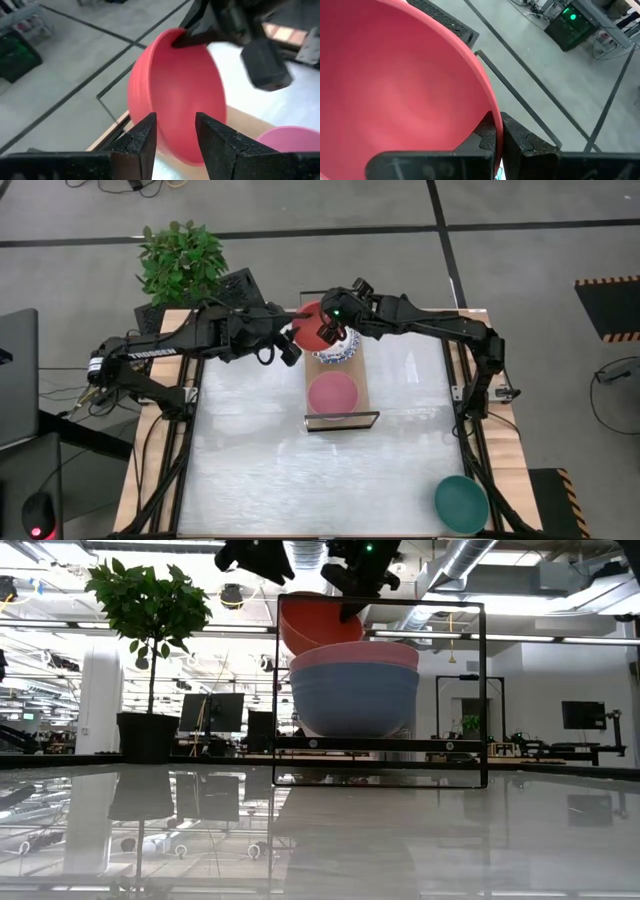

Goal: Place and stack bowls onto a shelf
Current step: Stack the orange bowl on top of the pink bowl on the shelf

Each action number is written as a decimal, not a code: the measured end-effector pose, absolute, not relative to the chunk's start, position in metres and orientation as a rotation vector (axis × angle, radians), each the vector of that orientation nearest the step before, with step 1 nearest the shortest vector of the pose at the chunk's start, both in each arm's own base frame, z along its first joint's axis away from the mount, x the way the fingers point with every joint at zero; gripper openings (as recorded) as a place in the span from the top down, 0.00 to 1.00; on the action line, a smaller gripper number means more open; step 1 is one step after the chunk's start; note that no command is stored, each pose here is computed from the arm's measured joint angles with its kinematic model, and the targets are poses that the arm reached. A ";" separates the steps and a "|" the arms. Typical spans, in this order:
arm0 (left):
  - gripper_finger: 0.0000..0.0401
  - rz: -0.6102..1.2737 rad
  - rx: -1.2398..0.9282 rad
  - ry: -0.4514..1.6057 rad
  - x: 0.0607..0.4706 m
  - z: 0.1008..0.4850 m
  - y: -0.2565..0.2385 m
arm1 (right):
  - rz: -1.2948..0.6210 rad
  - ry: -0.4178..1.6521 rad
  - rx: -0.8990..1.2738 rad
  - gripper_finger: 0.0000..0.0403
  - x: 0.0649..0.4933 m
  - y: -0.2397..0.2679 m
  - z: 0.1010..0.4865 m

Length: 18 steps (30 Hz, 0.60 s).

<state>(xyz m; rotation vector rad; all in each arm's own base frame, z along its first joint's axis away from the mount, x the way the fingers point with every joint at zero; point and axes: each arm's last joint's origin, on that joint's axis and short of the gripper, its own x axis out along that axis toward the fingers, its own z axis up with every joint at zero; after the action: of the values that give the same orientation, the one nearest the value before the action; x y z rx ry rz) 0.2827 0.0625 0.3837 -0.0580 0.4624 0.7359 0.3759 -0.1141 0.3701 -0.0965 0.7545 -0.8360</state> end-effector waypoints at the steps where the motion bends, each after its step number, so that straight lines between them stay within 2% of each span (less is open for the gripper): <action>1: 0.69 0.745 -0.054 0.474 0.284 0.382 0.063 | -0.833 0.752 -0.097 0.92 0.376 -0.113 0.370; 10: 0.69 0.824 0.028 0.582 0.293 0.364 0.067 | -0.814 0.721 -0.100 0.92 0.381 -0.107 0.372; 18: 0.69 0.831 0.110 0.575 0.294 0.367 0.062 | -0.817 0.710 -0.088 0.92 0.381 -0.107 0.372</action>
<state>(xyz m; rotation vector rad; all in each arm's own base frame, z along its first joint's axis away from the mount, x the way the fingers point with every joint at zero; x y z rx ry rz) 0.2945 0.0621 0.3668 0.1099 0.5749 0.8305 0.3807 -0.1069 0.3724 -0.0884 0.7099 -0.8165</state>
